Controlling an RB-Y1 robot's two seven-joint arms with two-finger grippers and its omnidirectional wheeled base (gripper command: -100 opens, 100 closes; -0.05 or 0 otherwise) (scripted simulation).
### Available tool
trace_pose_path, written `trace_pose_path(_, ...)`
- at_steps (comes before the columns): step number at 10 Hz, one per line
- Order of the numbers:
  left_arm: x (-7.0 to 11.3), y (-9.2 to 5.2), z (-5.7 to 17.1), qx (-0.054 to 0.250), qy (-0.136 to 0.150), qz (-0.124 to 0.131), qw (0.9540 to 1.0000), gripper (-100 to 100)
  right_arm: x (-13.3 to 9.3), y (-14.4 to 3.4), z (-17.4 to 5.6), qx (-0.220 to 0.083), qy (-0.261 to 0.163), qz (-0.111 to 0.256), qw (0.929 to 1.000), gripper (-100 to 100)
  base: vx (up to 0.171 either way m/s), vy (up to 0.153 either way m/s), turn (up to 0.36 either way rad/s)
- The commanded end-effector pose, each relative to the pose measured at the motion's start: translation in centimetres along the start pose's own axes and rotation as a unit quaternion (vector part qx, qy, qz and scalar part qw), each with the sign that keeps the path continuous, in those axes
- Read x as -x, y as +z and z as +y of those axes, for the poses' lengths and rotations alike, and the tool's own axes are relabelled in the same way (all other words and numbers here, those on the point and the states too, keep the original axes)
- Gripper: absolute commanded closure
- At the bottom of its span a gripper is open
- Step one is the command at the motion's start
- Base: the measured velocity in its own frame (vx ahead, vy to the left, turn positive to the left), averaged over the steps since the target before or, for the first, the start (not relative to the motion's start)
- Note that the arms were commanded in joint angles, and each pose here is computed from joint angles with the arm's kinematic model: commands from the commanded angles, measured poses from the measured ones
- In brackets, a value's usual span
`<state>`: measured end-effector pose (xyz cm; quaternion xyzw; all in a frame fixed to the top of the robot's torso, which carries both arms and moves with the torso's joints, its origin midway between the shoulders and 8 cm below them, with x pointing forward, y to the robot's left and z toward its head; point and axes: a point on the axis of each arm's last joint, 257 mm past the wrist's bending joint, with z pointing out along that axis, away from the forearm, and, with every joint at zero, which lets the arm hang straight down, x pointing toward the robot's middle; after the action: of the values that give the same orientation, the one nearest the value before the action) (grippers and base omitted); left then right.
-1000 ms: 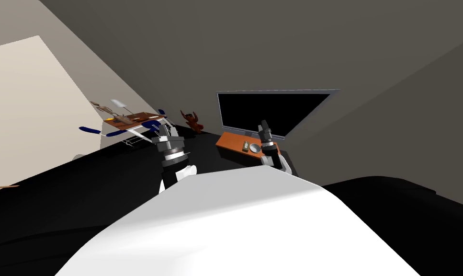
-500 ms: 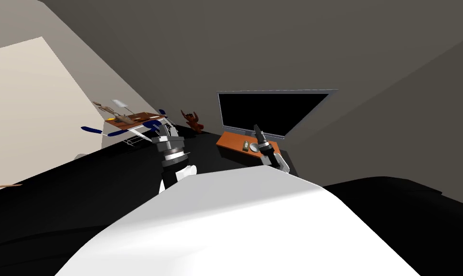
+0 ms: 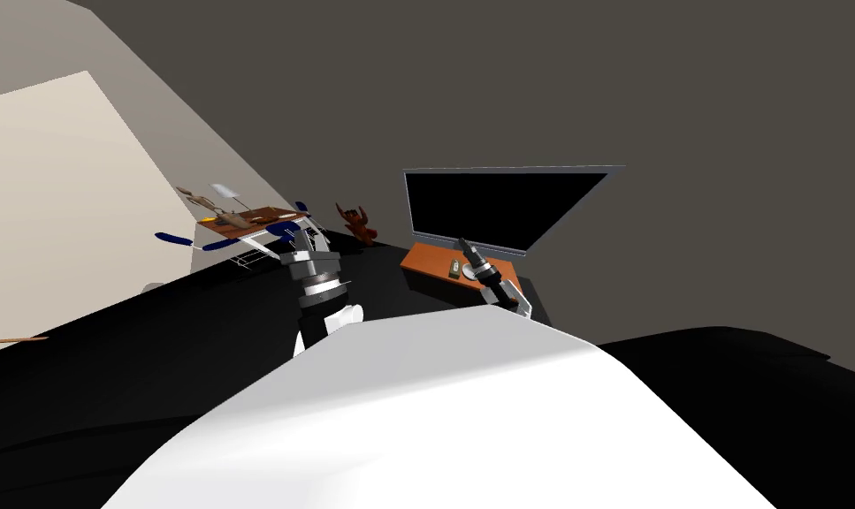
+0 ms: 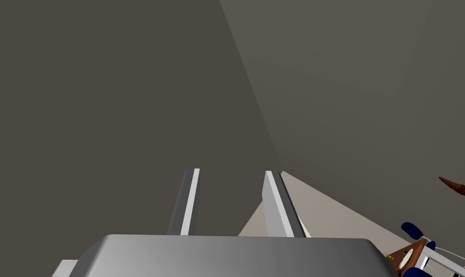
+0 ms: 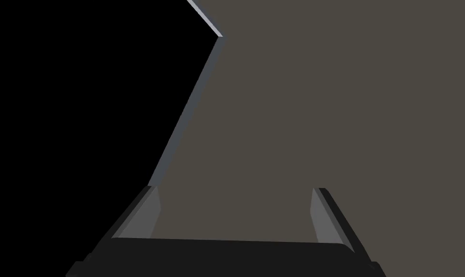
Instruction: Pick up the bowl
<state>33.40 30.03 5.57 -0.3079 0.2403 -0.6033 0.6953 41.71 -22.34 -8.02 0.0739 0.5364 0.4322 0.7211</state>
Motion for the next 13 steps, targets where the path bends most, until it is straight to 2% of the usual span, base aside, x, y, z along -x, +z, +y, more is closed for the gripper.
trace_pose_path(1, 0.0, 0.0, 0.0, 0.0, 0.0, 0.0, 1.0, 0, -1.3, -0.2, -1.3, -0.007, -0.013, 0.019, 0.9997, -100, -0.006, 0.017, 0.009)
trace_pose_path(2, 0.0, 0.0, 0.0, 0.0, 0.0, 0.0, 1.0, 0, -2.6, -0.2, -1.7, -0.001, -0.041, 0.047, 0.9981, -100, -0.005, 0.021, 0.015)
trace_pose_path(3, 0.0, 0.0, 0.0, 0.0, 0.0, 0.0, 1.0, 0, -3.1, -0.6, -2.6, -0.01, -0.041, 0.053, 0.9977, -100, -0.006, 0.016, 0.011)
trace_pose_path(5, 0.0, 0.0, 0.0, 0.0, 0.0, 0.0, 1.0, 0, -6.0, -1.2, -4.6, -0.007, -0.089, 0.111, 0.9898, -100, -0.009, 0.026, 0.027)
trace_pose_path(6, 0.0, 0.0, 0.0, 0.0, 0.0, 0.0, 1.0, 0, -6.7, -1.9, -5.9, -0.018, -0.097, 0.124, 0.9874, -100, -0.006, 0.02, 0.009)
trace_pose_path(7, 0.0, 0.0, 0.0, 0.0, 0.0, 0.0, 1.0, 0, -7.9, -2.2, -6.5, -0.01, -0.121, 0.151, 0.981, -100, -0.004, 0.021, 0.021)
trace_pose_path(8, 0.0, 0.0, 0.0, 0.0, 0.0, 0.0, 1.0, 0, -8.5, -3.0, -7.7, -0.023, -0.124, 0.161, 0.9788, -100, -0.003, 0.016, 0.014)
trace_pose_path(9, 0.0, 0.0, 0.0, 0.0, 0.0, 0.0, 1.0, 0, -9.6, -3.4, -8.3, -0.014, -0.151, 0.19, 0.97, -100, -0.004, 0.019, 0.018)
trace_pose_path(10, 0.0, 0.0, 0.0, 0.0, 0.0, 0.0, 1.0, 0, -10.2, -4.2, -9.6, -0.027, -0.151, 0.199, 0.9679, -100, -0.003, 0.018, 0.016)
trace_pose_path(11, 0.0, 0.0, 0.0, 0.0, 0.0, 0.0, 1.0, 0, -11.4, -5.2, -10.8, -0.024, -0.177, 0.232, 0.956, -100, -0.005, 0.021, 0.024)
trace_pose_path(12, 0.0, 0.0, 0.0, 0.0, 0.0, 0.0, 1.0, 0, -11.7, -5.8, -11.6, -0.032, -0.177, 0.238, 0.9546, -100, -0.003, 0.016, 0.017)
trace_pose_path(13, 0.0, 0.0, 0.0, 0.0, 0.0, 0.0, 1.0, 0, -12.7, -6.7, -12.5, -0.024, -0.204, 0.269, 0.9411, -100, -0.003, 0.022, 0.023)
